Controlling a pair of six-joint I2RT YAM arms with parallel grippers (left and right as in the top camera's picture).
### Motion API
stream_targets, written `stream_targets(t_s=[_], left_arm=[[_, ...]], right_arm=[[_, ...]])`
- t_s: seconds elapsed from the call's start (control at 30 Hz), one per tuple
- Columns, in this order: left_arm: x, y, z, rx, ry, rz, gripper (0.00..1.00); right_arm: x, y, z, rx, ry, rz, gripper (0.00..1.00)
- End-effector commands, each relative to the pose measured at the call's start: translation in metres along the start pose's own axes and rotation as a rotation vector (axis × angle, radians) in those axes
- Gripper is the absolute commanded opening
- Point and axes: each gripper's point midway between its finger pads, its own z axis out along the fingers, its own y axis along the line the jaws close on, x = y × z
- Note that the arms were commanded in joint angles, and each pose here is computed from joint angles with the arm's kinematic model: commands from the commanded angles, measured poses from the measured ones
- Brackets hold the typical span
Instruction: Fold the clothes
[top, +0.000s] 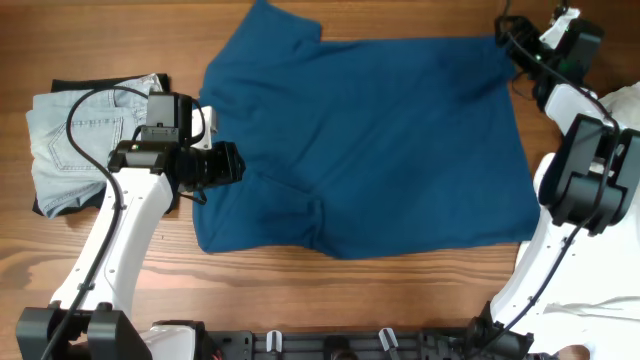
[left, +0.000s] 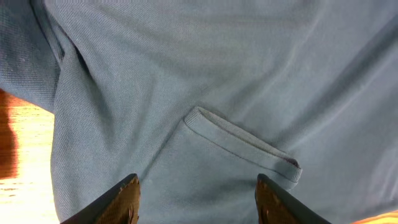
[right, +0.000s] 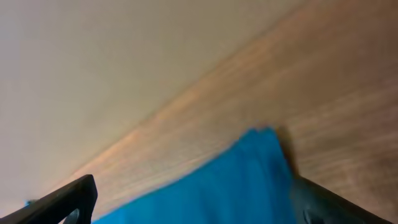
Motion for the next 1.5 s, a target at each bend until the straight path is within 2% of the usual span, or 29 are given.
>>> stream_targets(t_s=[0.0, 0.07, 0.13, 0.23, 0.43, 0.5, 0.67, 0.73, 0.87, 1.0, 1.03, 1.07, 1.1, 1.13, 1.23, 1.3, 1.37, 1.43, 1.47], left_arm=[[-0.009, -0.008, -0.006, 0.024, -0.04, 0.029, 0.58], [-0.012, -0.008, -0.005, 0.027, -0.049, 0.035, 0.52], [-0.003, -0.005, -0.002, 0.016, -0.005, 0.023, 0.51], [0.018, 0.007, 0.01, -0.032, 0.105, -0.008, 0.61], [0.002, 0.014, 0.06, -0.03, 0.104, 0.006, 0.6], [0.005, 0.005, 0.084, 0.029, 0.141, 0.087, 0.57], [0.018, -0.001, 0.115, 0.04, 0.2, 0.172, 0.57], [0.025, -0.007, 0.117, 0.047, 0.219, 0.226, 0.51], [0.038, -0.01, 0.116, 0.043, 0.266, 0.245, 0.4], [0.036, -0.006, 0.115, 0.015, 0.262, 0.248, 0.24], [0.034, -0.005, 0.114, 0.005, 0.255, 0.25, 0.24], [0.032, -0.003, 0.112, -0.012, 0.245, 0.255, 0.29], [0.028, 0.0, 0.108, -0.04, 0.233, 0.259, 0.44], [0.025, 0.001, 0.105, -0.052, 0.227, 0.262, 0.44], [0.018, -0.003, 0.097, -0.047, 0.2, 0.268, 0.41], [0.017, -0.005, 0.094, -0.041, 0.191, 0.27, 0.21], [0.019, -0.006, 0.093, -0.038, 0.199, 0.267, 0.13], [0.021, -0.005, 0.093, -0.041, 0.208, 0.266, 0.13], [0.02, -0.005, 0.092, -0.041, 0.204, 0.267, 0.26]], right_arm=[[-0.045, 0.048, -0.053, -0.022, -0.023, -0.112, 0.99], [-0.048, 0.074, -0.088, -0.01, 0.022, -0.139, 1.0], [-0.044, 0.103, -0.126, 0.004, 0.075, -0.151, 1.0], [-0.036, 0.131, -0.172, 0.018, 0.126, -0.133, 0.99], [0.0, 0.146, -0.231, 0.074, 0.262, -0.054, 0.99], [0.018, 0.141, -0.237, 0.096, 0.335, -0.028, 0.99], [0.044, 0.13, -0.244, 0.127, 0.437, -0.021, 0.99], [0.046, 0.126, -0.246, 0.149, 0.444, -0.024, 1.0], [0.045, 0.123, -0.246, 0.167, 0.444, -0.045, 0.99], [0.046, 0.122, -0.246, 0.169, 0.447, -0.045, 1.0], [0.046, 0.122, -0.247, 0.173, 0.448, -0.045, 0.99], [0.047, 0.12, -0.247, 0.179, 0.449, -0.044, 1.0], [0.047, 0.117, -0.247, 0.197, 0.449, -0.047, 0.99], [0.047, 0.115, -0.247, 0.205, 0.45, -0.047, 1.0], [0.05, 0.109, -0.248, 0.236, 0.462, -0.044, 1.0], [0.051, 0.108, -0.248, 0.242, 0.467, -0.042, 1.0], [0.051, 0.107, -0.248, 0.25, 0.466, -0.042, 1.0], [0.051, 0.105, -0.249, 0.261, 0.466, -0.044, 1.0], [0.051, 0.105, -0.249, 0.261, 0.467, -0.045, 1.0]])
